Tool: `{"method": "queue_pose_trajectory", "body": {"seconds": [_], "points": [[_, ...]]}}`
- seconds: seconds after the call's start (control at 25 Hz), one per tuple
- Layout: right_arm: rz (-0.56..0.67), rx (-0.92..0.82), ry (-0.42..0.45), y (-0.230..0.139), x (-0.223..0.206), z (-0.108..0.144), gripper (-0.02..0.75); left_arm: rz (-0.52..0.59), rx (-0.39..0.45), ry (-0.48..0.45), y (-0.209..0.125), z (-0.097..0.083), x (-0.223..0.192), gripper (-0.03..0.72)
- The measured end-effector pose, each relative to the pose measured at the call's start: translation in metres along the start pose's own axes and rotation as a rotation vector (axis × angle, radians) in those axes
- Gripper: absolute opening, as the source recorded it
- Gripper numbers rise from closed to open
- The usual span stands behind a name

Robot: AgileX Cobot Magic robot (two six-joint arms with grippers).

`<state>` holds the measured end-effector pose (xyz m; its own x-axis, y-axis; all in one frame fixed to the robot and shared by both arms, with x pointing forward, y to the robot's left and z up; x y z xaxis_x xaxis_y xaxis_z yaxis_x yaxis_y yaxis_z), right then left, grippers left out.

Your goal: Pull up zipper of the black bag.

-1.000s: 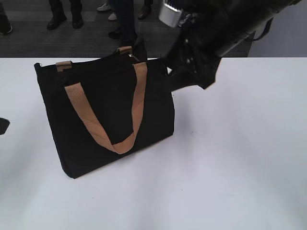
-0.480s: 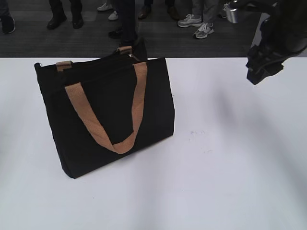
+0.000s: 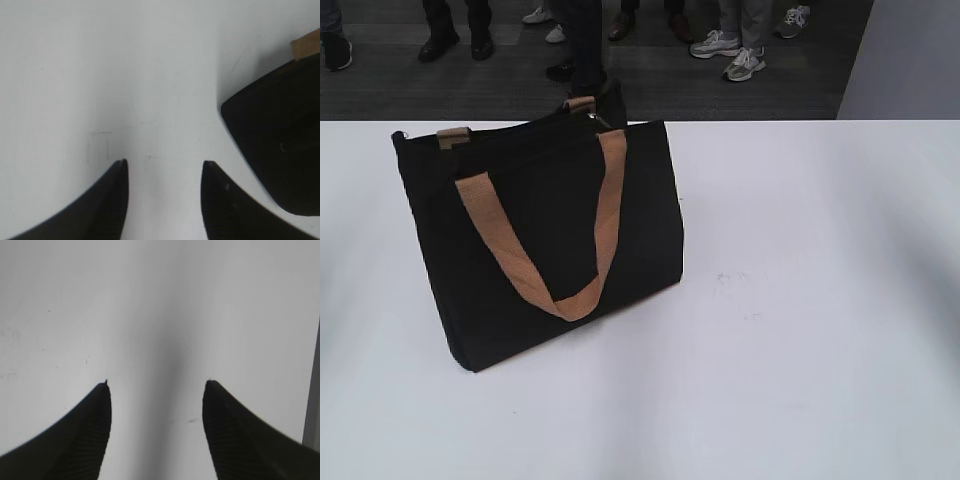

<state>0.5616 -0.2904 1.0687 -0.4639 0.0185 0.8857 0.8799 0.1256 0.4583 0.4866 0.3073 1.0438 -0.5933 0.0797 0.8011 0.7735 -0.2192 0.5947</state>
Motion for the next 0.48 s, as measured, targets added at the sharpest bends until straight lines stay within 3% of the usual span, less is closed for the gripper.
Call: {"method": "queue_pose_trajectory", "body": {"seconds": [0.24,0.36,0.48], "points": [[-0.042,-0.045,0.046,-0.071,0.012,0.011,0.453,-0.004,-0.216,-0.116,0.005,-0.044,0.000,0.358],[-0.076,-0.055,0.051,-0.114,0.019,0.016,0.453,-0.032,-0.275,-0.164,0.006,-0.064,0.009,0.358],[-0.126,-0.058,0.051,-0.140,0.032,0.018,0.453,-0.064,-0.296,-0.180,0.006,-0.072,0.020,0.358]]}}
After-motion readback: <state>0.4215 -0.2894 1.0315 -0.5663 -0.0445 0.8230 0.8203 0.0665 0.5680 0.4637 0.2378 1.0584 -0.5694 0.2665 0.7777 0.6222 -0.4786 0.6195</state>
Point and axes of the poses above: a point on each arm's last joint axis where the gripper is mounted, x pointing back along that axis away from the gripper, z along the wrist's bending axis when the last joint is at zero, y = z × x, the point moved 4 cm from there along -x, pointing out along that axis toward the gripper, and after that the axes turned 5 degrees about -x, right-handed, at the moved point
